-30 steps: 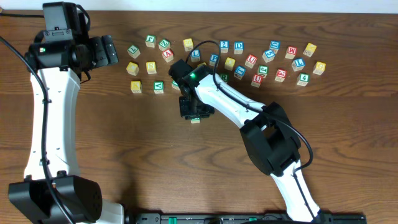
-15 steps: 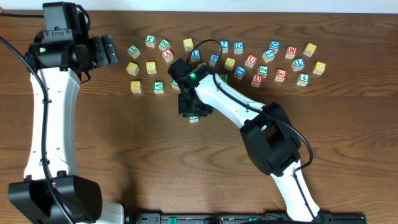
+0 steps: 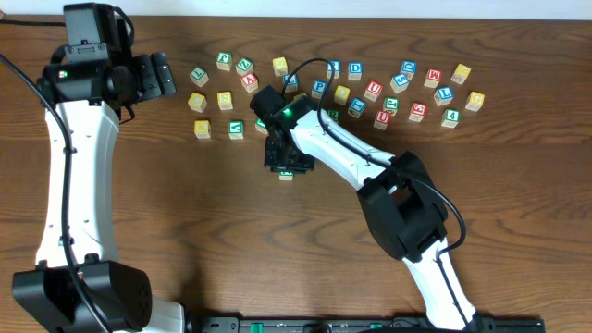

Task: Spell out NEURIPS
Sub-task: 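Carry the green N block toward the table front and lower it, then open the right gripper to release the N block and lift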

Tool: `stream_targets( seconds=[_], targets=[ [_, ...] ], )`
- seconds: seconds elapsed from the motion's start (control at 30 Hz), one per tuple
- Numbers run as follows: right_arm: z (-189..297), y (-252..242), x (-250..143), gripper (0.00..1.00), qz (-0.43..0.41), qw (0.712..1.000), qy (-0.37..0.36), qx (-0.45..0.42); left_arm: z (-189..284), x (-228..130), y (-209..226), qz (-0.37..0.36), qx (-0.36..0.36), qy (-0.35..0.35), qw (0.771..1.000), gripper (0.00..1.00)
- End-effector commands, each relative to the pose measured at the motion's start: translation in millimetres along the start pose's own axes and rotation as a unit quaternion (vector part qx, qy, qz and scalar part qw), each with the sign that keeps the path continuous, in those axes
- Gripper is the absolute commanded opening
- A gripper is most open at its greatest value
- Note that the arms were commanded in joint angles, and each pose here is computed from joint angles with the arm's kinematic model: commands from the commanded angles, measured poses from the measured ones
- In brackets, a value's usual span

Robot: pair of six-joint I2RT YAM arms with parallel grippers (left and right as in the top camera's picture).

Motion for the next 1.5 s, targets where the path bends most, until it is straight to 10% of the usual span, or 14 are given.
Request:
stream_targets(
  seconds=[0.0, 1.47],
  targets=[
    [13, 0, 2, 0.27, -0.018, 1.000, 0.002, 0.017, -3, -1, 1, 0.003, 0.007, 0.006, 1.000, 0.98],
    [46, -2, 8, 0.48, 0.070, 0.997, -0.016, 0.031, -3, -1, 1, 0.003, 0.007, 0.006, 1.000, 0.98]
  ],
)
Point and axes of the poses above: each gripper's point midway between its finger pads, its own z axis back along the fingers, its own y axis along the line the jaws close on, x = y × z, the point moved 4 cm from there along z, back along the fingers, and after that the axes turned 12 degrees about -z, right-handed, at the moved point
